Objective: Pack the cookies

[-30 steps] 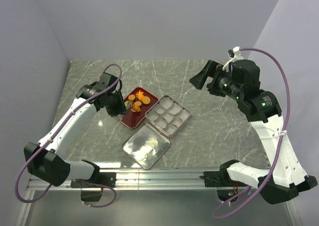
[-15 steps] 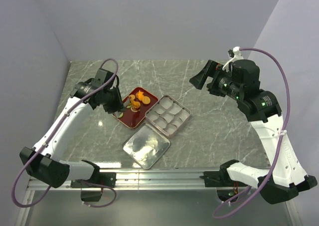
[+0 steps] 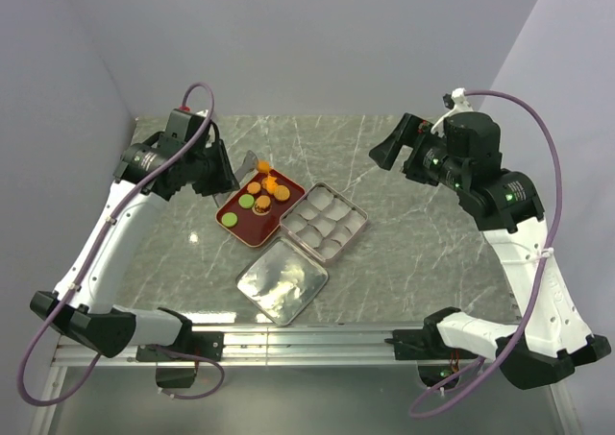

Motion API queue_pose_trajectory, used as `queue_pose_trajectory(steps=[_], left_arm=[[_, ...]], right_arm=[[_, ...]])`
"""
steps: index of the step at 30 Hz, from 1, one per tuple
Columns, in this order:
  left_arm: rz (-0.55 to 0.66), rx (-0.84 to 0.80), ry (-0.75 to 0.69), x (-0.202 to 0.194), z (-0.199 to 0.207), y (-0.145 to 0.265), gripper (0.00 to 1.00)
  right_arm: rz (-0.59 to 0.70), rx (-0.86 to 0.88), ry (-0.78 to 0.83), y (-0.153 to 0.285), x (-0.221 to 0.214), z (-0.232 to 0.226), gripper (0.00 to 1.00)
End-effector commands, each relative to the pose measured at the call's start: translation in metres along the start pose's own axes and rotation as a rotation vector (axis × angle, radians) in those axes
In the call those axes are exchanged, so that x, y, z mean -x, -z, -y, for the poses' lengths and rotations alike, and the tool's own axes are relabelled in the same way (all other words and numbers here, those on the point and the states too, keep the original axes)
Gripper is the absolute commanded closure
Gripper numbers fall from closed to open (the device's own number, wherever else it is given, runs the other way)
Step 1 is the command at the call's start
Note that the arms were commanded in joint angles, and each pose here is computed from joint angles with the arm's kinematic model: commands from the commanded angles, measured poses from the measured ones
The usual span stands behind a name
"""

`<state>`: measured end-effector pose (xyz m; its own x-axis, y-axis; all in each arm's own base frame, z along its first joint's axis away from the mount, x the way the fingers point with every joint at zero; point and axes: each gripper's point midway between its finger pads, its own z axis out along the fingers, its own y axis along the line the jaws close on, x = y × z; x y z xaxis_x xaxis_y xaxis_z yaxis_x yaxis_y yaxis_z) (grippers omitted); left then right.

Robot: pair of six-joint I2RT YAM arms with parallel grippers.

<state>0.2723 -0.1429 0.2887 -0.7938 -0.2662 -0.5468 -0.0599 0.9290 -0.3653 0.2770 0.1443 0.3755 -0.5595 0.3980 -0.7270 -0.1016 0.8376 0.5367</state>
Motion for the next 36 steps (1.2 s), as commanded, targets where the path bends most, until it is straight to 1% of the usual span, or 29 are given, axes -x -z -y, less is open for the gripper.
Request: queue_pose_trajectory(steps=[1, 4, 7, 8, 14, 15, 17, 18, 21, 36], left_arm=[[0.051, -0.051, -0.064, 0.017, 0.013, 0.012, 1.0], [0.06, -0.084, -0.091, 0.024, 0.022, 0.014, 1.0], [0.072, -0.143, -0.108, 0.031, 0.035, 0.015, 1.0], [0.078, -0.184, -0.112, 0.033, 0.044, 0.015, 1.0], [0.055, -0.245, -0.133, 0.033, 0.068, -0.002, 1.0], [0.037, -0.23, -0.135, 0.032, 0.069, -0.011, 1.0], [0.024, -0.238, -0.147, 0.03, 0.079, -0.013, 1.0], [-0.004, -0.232, -0.152, 0.026, 0.081, -0.021, 1.0], [-0.052, -0.218, -0.197, 0.012, 0.09, -0.03, 0.99], [-0.182, -0.131, -0.254, -0.022, 0.091, -0.088, 1.0]], right_arm=[[0.077, -0.026, 0.004, 0.013, 0.022, -0.001, 0.0], [0.104, -0.056, 0.003, 0.016, 0.027, 0.004, 0.0], [0.138, -0.083, 0.001, 0.024, 0.031, 0.01, 0.0], [0.155, -0.087, 0.005, 0.029, 0.033, 0.011, 0.0], [0.16, -0.115, 0.034, 0.033, 0.027, 0.022, 0.0], [0.15, -0.126, 0.04, 0.034, 0.026, 0.024, 0.0], [0.139, -0.135, 0.049, 0.032, 0.026, 0.026, 0.0], [0.138, -0.132, 0.052, 0.03, 0.025, 0.025, 0.0], [0.128, -0.143, 0.05, 0.024, 0.022, 0.03, 0.0], [0.113, -0.161, 0.038, 0.011, 0.018, 0.044, 0.0]])
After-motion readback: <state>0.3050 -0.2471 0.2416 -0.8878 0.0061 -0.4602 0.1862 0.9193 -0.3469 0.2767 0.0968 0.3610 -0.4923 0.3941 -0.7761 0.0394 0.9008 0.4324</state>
